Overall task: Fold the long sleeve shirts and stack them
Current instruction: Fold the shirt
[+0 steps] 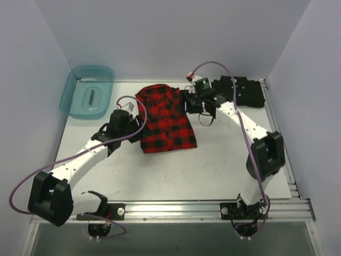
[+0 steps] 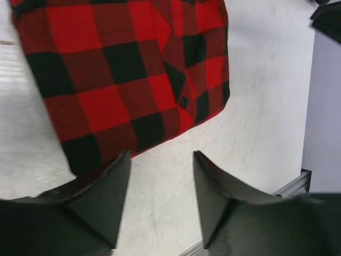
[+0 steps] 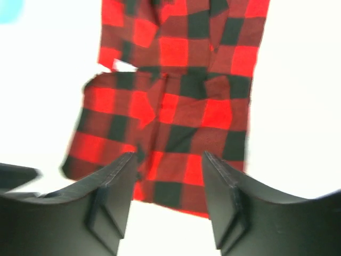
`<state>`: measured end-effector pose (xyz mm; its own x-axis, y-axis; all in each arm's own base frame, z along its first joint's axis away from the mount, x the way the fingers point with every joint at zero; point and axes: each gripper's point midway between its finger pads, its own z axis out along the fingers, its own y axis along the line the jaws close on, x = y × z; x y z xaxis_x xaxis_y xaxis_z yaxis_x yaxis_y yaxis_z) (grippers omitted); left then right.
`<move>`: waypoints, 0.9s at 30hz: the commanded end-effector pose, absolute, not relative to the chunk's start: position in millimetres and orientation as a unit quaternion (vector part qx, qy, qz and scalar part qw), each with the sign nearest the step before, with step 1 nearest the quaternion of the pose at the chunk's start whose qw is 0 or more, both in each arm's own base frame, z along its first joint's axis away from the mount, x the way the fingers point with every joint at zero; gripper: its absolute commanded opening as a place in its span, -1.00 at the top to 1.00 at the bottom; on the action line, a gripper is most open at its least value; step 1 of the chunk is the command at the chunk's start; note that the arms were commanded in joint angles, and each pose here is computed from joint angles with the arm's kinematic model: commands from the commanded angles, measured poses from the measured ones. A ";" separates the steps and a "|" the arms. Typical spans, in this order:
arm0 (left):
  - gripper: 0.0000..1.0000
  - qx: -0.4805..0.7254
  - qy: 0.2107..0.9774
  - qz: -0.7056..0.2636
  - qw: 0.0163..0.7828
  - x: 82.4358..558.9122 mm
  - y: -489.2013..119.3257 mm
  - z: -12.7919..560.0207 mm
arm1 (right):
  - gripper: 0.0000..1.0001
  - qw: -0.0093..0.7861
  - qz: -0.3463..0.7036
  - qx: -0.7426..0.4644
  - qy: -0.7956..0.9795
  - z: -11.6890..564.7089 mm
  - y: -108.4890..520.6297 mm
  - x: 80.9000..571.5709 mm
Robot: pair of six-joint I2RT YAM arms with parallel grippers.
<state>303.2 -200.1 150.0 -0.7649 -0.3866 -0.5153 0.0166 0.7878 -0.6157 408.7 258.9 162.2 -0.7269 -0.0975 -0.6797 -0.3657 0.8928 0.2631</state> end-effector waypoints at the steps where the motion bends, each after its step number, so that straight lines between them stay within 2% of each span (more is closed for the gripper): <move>1: -0.11 -0.113 0.854 -0.363 0.356 323.5 -229.5 173.0 | 0.01 0.290 0.319 -0.044 0.901 162.3 268.8 371.1; 3: 0.10 -0.124 0.854 -0.367 0.346 326.3 -233.7 159.7 | 0.08 0.288 0.403 -0.032 0.868 178.1 285.0 365.5; 6: 0.35 -0.126 0.841 -0.384 0.361 342.3 -242.9 158.8 | 0.17 0.264 0.462 -0.017 0.846 164.5 297.3 355.8; 10: 0.49 -0.124 0.844 -0.397 0.338 347.4 -254.7 135.8 | 0.19 0.252 0.506 -0.008 0.825 144.3 310.1 358.3; 13: 0.63 -0.139 0.850 -0.396 0.317 338.8 -253.5 107.2 | 0.19 0.235 0.499 0.008 0.834 113.3 304.9 352.4; 20: 0.66 -0.159 0.878 -0.341 0.295 311.6 -227.9 30.0 | 0.22 0.206 0.498 0.071 0.839 40.5 279.8 344.4; 23: 0.66 -0.151 0.883 -0.332 0.295 310.3 -225.4 19.7 | 0.23 0.203 0.489 0.089 0.844 25.5 264.5 343.7; 27: 0.59 -0.142 0.876 -0.336 0.316 313.9 -224.7 33.9 | 0.22 0.218 0.489 0.079 0.841 42.1 257.7 345.8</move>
<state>307.6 -229.3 27.3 -0.7914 -0.4656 -0.3961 -0.0759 0.7178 -0.6921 336.4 268.2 32.6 -0.9184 0.3230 -0.2285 -0.0427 0.4932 0.8689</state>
